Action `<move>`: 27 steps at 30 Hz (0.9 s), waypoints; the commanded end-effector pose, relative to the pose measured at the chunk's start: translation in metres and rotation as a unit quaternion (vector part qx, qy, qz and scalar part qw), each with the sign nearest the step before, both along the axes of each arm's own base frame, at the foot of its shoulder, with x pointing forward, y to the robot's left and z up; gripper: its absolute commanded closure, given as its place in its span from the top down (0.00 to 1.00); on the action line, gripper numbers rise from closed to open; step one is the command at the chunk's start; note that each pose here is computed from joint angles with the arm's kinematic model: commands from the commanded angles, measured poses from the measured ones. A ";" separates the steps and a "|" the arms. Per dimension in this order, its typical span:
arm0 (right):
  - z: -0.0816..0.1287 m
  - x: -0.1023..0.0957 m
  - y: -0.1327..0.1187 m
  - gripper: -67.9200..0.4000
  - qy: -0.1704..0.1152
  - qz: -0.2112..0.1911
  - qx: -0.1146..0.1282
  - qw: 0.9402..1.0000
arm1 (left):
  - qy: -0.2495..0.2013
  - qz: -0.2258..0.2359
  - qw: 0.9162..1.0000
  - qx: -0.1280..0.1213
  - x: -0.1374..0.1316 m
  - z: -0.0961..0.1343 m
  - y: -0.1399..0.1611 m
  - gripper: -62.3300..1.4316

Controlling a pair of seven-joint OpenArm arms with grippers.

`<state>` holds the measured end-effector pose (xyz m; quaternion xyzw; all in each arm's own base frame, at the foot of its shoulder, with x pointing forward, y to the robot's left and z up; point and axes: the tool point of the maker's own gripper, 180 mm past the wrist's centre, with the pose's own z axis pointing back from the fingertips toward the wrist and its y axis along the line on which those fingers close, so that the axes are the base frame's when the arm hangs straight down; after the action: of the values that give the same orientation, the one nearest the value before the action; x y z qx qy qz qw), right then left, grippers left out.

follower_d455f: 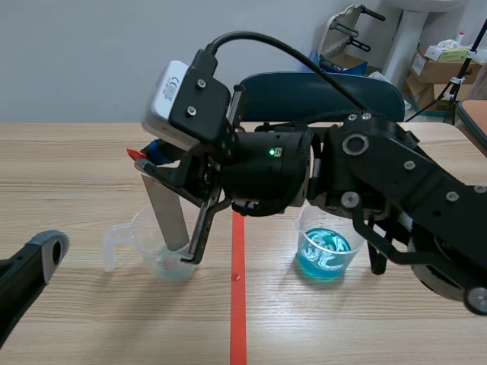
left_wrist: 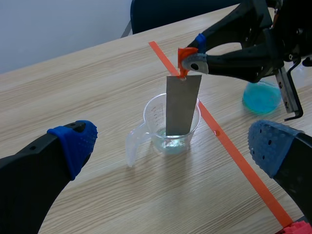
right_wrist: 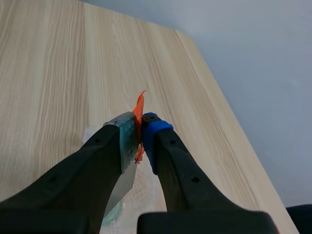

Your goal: Do the redox reaction experiment

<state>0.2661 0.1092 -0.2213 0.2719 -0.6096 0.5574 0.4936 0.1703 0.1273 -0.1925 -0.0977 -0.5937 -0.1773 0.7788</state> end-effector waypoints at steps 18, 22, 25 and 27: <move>0.084 0.008 -0.003 0.02 -0.015 -0.031 0.040 0.999 | -0.004 0.002 1.000 -0.007 0.000 0.004 -0.002 1.00; 0.086 0.010 -0.003 0.02 -0.010 -0.032 0.038 0.999 | -0.004 0.002 1.000 -0.007 0.000 0.004 -0.002 1.00; 0.087 0.011 -0.003 0.02 -0.007 -0.033 0.034 0.999 | -0.004 0.002 1.000 -0.007 0.000 0.004 -0.002 1.00; 0.087 0.012 -0.003 0.02 -0.004 -0.034 0.033 0.999 | -0.004 0.002 1.000 -0.007 0.000 0.004 -0.002 1.00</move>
<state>0.2777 0.1049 -0.1520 0.2636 -0.6222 0.5240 0.5184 0.1703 0.1273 -0.1926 -0.0977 -0.5935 -0.1773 0.7789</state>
